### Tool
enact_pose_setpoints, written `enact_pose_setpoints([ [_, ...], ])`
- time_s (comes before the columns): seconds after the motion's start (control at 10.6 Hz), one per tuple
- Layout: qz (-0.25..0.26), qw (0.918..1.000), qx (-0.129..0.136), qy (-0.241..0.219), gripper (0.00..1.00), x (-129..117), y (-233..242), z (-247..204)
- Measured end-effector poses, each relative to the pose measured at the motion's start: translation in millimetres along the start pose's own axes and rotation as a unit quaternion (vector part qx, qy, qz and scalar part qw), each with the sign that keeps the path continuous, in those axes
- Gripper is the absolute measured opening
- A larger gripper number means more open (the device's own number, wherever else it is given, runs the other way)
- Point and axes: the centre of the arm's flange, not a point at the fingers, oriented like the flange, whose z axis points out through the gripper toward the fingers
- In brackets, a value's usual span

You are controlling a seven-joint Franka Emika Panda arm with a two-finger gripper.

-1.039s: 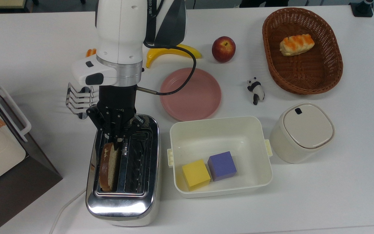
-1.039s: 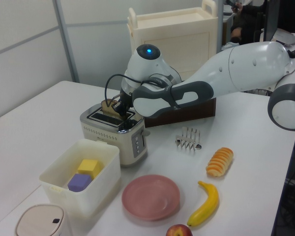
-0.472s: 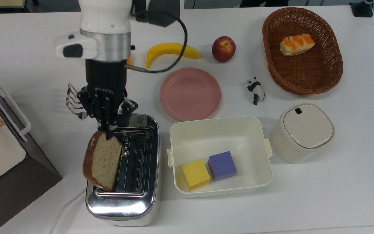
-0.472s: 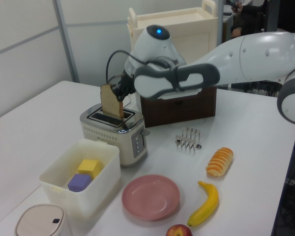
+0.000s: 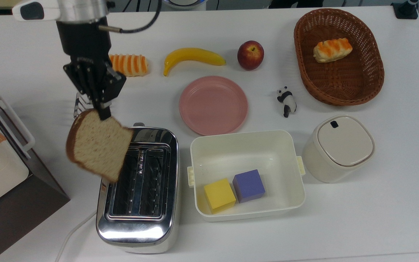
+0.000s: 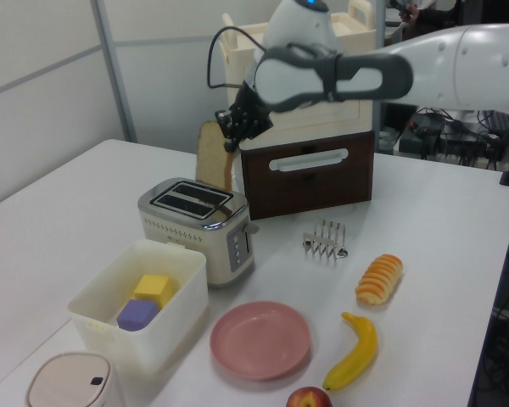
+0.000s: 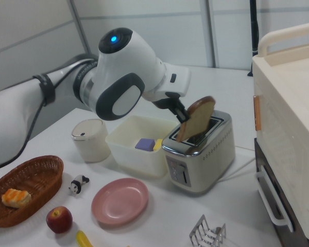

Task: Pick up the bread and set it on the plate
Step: 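Lift the bread slice up out of the toaster slot, then carry the bread slice over the pink plate and lower it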

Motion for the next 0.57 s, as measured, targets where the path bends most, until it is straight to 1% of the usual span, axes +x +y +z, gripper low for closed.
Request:
enact_pose_setpoints([
  [0.09, -0.002, 0.9992, 0.014, -0.037, 0.06, -4, 5, -9],
  [0.19, -0.016, 0.9963, 0.023, -0.081, 0.06, -10, 13, -16],
  [0.28, -0.036, 0.9898, 0.024, -0.135, 0.06, -20, 23, -21],
  [0.38, -0.055, 0.98, 0.027, -0.189, 0.06, -32, 30, -22],
  [0.57, -0.078, 0.9609, 0.034, -0.264, 0.06, -51, 35, -19],
])
